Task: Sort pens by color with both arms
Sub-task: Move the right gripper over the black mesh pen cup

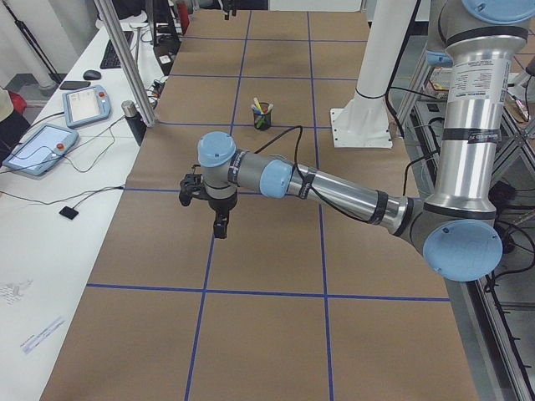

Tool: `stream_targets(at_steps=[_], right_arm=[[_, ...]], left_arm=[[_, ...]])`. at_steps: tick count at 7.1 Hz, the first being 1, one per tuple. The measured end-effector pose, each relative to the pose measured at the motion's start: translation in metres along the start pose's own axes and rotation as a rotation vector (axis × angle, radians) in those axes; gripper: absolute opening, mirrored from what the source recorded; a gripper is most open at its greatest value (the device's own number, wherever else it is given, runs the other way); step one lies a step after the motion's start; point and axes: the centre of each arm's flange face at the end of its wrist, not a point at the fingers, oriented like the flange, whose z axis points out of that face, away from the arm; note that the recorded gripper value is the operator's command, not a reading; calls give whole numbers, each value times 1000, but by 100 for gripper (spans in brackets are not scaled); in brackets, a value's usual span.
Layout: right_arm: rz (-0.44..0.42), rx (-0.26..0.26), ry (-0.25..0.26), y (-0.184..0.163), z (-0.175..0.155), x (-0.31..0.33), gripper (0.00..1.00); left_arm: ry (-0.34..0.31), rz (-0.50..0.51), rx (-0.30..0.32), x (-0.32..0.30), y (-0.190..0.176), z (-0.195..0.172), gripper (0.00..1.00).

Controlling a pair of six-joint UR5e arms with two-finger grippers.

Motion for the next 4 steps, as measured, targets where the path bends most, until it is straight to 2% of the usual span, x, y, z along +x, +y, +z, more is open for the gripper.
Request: stream_targets(at_steps=[2,4], right_arm=[[12,-50,-27,31,27,-86,99],[146,-110,10,70,58,-157,99]], left_arm=[[2,-8,-3,1,1,1,100],[3,-10,-2,2,2,0,100]])
